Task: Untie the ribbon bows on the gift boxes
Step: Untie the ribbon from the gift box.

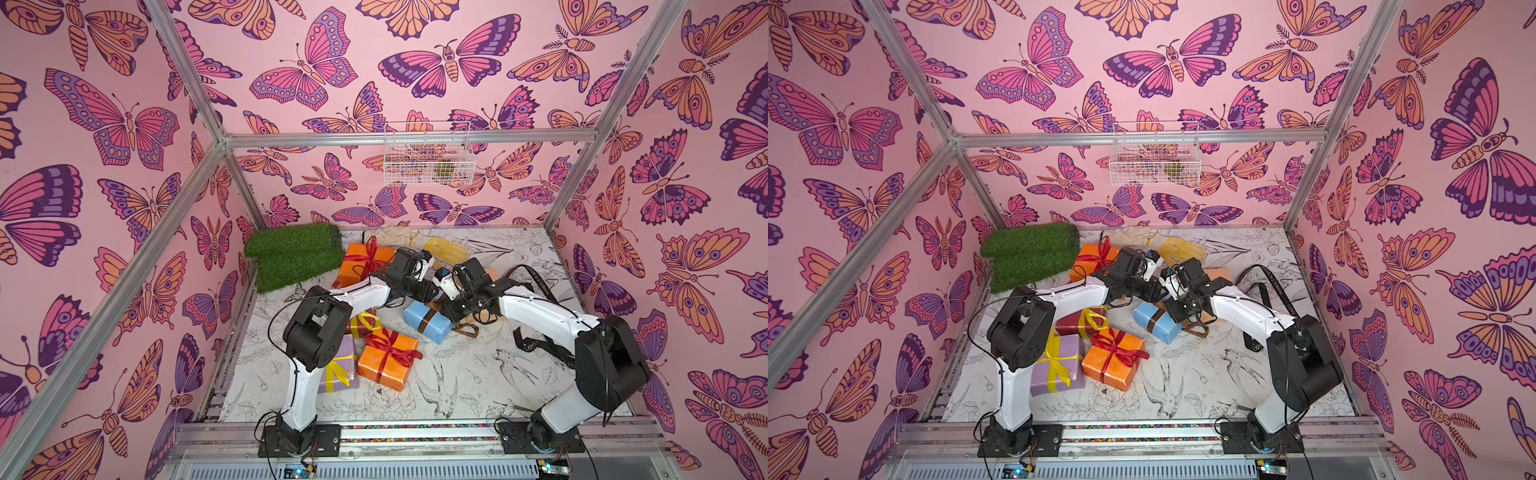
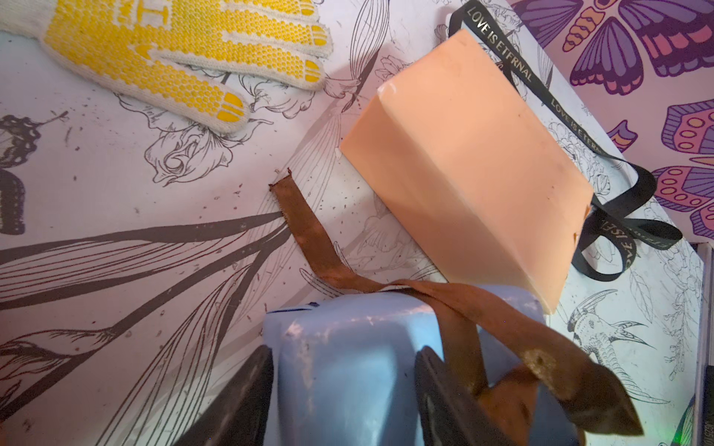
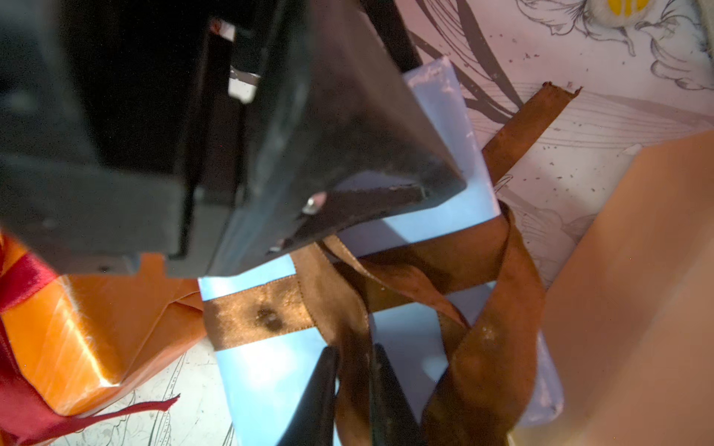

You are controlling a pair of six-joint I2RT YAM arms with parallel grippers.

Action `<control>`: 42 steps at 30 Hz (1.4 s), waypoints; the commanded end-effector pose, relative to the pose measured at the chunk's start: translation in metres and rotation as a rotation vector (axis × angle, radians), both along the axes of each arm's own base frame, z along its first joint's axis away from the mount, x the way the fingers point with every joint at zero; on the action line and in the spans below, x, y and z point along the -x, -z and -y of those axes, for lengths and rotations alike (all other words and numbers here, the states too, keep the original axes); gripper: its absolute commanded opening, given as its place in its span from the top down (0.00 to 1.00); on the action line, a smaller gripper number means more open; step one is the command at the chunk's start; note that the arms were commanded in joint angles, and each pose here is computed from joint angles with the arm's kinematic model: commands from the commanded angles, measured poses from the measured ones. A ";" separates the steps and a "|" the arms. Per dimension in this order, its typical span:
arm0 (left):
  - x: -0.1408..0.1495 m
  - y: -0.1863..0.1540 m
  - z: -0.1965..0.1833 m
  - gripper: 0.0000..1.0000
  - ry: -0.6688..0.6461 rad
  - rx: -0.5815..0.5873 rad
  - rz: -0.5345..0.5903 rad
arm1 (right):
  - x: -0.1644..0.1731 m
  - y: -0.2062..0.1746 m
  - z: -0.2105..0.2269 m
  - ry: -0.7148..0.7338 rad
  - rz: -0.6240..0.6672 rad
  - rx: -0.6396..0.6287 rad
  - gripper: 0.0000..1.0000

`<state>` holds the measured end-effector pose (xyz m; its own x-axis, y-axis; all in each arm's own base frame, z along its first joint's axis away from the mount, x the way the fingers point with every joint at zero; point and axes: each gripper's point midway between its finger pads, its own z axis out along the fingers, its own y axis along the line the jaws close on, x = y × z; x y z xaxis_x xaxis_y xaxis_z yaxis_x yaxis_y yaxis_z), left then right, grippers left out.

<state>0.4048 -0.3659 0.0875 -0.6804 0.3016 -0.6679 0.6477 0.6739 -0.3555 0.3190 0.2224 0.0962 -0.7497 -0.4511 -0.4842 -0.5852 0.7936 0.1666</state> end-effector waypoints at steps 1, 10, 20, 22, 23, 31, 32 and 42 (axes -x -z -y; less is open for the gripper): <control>0.013 0.030 -0.013 0.40 0.002 -0.066 -0.071 | 0.012 0.003 0.008 0.018 -0.037 0.024 0.89; 0.013 0.029 -0.013 0.40 0.000 -0.065 -0.070 | 0.019 -0.024 0.021 0.076 0.017 0.018 1.00; 0.013 0.027 -0.014 0.40 -0.003 -0.063 -0.066 | 0.024 -0.078 0.077 0.323 0.153 0.114 1.00; 0.013 0.027 -0.014 0.40 -0.001 -0.063 -0.063 | 0.026 -0.091 0.095 0.398 0.198 0.136 1.00; 0.013 0.026 -0.014 0.40 -0.001 -0.062 -0.063 | 0.028 -0.096 0.107 0.443 0.215 0.150 1.00; 0.013 0.023 -0.014 0.40 -0.002 -0.057 -0.057 | 0.063 -0.117 0.204 0.832 0.270 0.353 0.92; 0.013 0.023 -0.014 0.40 -0.004 -0.057 -0.057 | 0.068 -0.119 0.212 0.857 0.271 0.387 0.68; 0.011 0.021 -0.016 0.40 -0.016 -0.061 -0.049 | 0.041 -0.106 0.101 0.531 0.085 -0.053 0.50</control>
